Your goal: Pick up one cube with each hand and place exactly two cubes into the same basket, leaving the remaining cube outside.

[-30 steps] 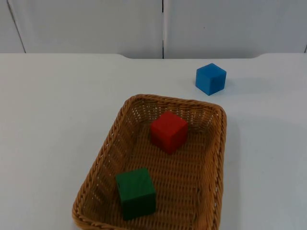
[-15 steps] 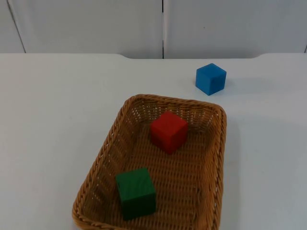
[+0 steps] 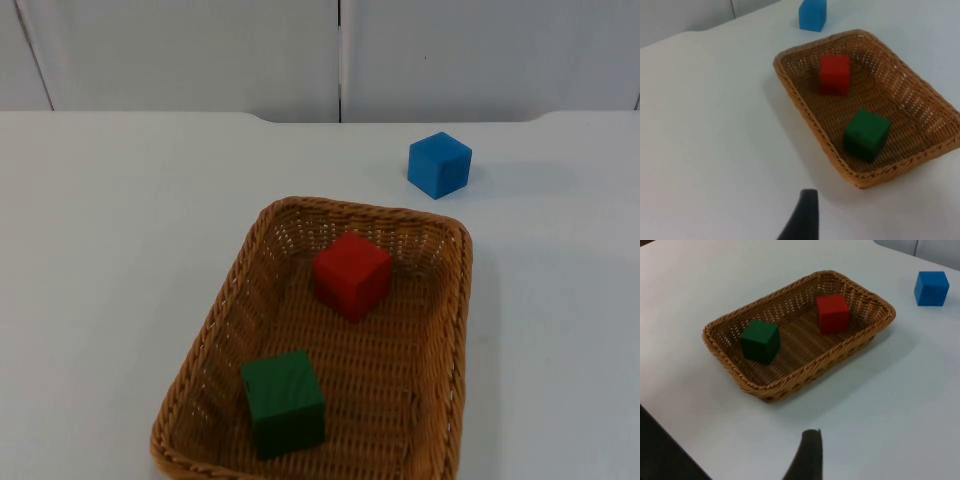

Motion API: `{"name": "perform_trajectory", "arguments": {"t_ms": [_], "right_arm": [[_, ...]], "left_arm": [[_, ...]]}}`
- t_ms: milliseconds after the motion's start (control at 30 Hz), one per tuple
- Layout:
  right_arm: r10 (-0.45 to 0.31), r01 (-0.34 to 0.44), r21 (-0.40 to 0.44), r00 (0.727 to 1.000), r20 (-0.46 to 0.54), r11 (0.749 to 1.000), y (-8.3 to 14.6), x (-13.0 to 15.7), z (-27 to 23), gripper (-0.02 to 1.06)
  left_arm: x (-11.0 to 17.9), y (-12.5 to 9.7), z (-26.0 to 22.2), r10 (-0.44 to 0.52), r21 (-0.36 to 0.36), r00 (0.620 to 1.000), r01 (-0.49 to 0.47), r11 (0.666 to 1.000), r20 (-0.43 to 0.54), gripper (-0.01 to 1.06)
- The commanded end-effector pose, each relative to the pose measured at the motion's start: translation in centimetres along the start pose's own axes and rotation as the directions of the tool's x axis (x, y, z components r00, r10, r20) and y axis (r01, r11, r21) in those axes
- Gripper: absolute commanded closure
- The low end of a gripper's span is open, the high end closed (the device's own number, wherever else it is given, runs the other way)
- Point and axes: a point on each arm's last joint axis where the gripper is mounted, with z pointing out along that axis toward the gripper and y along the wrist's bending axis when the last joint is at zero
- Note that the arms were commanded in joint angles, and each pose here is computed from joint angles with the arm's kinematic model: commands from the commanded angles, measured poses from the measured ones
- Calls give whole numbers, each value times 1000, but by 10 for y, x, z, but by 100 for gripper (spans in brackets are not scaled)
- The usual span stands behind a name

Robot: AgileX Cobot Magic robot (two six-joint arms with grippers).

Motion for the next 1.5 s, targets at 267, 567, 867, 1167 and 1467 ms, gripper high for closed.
{"name": "perform_trajectory", "arguments": {"t_ms": [267,567,867,1167,1467], "right_arm": [[-3,3,-3,1000,-3,1000,0,2,1,30],[-3,3,-3,1000,-3,1000,0,2,1,-1],[-3,3,-3,1000,-3,1000,0,2,1,-1],[-2,2,-5,1000,-3,1000,0,2,1,-1],[-1,1,-3,1000,-3,1000,0,2,1,-1]], "left_arm": [[0,-3,1,17,35,1000,-17,999,8,23],[0,-3,1,17,35,1000,-17,999,8,0],[0,-3,1,17,35,1000,-17,999,8,0],[0,-3,1,17,35,1000,-17,999,8,0],[0,-3,1,18,33,1000,-18,999,8,0]]}}
